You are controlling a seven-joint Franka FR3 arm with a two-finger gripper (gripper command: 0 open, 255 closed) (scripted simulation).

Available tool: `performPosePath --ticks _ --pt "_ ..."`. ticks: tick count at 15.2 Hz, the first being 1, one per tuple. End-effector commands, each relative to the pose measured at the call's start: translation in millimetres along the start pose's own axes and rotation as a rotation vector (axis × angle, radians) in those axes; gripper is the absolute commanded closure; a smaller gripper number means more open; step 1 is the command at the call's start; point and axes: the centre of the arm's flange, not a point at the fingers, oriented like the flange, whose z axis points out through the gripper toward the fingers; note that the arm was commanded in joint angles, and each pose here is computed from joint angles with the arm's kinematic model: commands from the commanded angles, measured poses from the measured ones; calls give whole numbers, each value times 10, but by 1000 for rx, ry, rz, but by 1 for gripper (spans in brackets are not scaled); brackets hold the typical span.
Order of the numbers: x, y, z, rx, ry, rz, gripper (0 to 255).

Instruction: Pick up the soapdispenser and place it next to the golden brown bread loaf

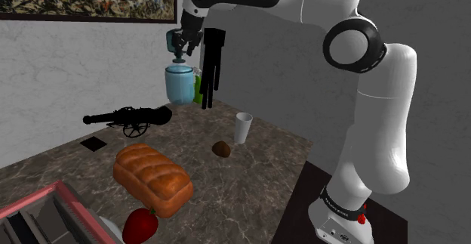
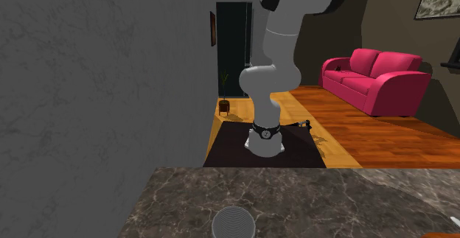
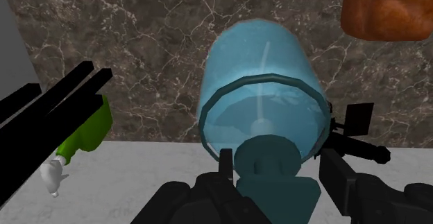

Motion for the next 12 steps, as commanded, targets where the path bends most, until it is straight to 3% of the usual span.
performPosePath --ticks 1,12 --pt "201 -172 125 1 2 0 255" --pt "31 -176 680 1 2 0 255"
